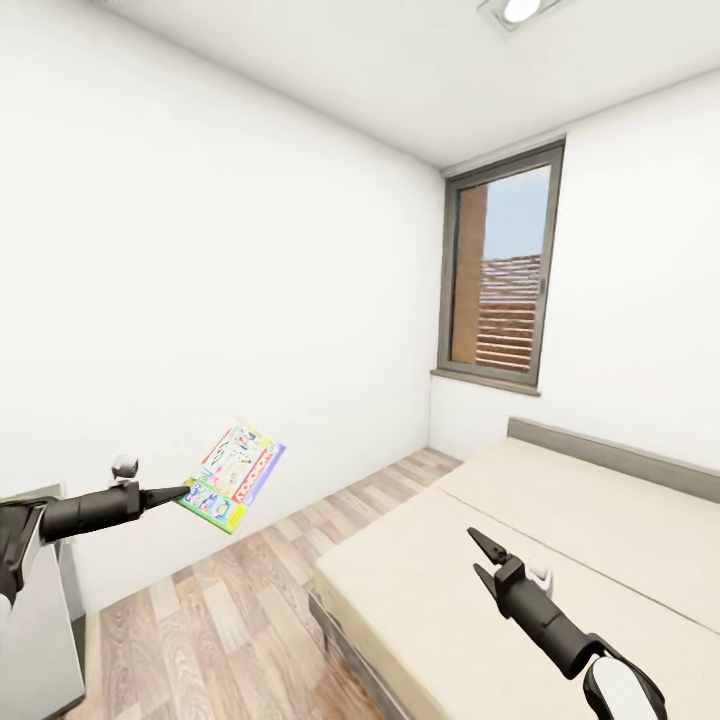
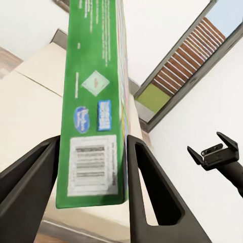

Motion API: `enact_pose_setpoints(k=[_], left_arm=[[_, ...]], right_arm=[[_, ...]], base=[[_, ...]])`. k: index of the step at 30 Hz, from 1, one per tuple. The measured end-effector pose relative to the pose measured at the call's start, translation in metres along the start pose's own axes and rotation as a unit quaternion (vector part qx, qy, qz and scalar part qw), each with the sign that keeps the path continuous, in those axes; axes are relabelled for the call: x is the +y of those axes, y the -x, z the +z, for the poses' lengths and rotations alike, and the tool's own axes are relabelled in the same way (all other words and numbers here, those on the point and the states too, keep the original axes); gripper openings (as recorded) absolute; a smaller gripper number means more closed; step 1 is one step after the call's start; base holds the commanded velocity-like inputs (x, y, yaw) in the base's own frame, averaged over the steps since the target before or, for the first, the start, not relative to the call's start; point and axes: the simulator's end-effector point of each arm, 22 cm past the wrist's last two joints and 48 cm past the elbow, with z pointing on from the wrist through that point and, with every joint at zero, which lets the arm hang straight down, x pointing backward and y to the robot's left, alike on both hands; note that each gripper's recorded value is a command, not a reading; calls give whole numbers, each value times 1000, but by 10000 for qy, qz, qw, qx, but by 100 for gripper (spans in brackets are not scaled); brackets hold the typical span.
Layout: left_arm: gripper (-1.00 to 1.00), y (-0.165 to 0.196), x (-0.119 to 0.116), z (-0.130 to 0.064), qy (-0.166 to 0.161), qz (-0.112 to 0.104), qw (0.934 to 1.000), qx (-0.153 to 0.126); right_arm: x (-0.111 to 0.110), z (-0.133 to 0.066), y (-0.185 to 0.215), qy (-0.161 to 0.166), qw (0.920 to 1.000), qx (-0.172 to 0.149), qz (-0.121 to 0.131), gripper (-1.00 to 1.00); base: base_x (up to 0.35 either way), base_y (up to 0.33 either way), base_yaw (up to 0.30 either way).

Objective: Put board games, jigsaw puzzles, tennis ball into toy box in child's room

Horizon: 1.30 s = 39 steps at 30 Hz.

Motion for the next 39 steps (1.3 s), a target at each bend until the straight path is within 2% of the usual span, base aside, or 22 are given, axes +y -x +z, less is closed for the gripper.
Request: enact_pose_setpoints(k=[18, 23, 31, 39], left_arm=[[-100, 5, -6, -1, 1, -6, 10000, 12], [-100, 4, -5, -1, 7, -16, 10000, 20], [-100, 2, -1, 0, 22, -52, 10000, 43], [-100, -1, 4, 3, 33, -98, 9999, 68]], right_arm=[[10, 2, 0, -6, 10000, 38, -19, 100], [21, 12, -4, 77, 9998, 137, -80, 100], [24, 25, -4, -23, 9996, 245, -161, 100], [11, 30, 0, -306, 9990, 269, -197, 100]], base=[[0, 0, 289], [0, 0, 272], [0, 0, 218], [0, 0, 160]])
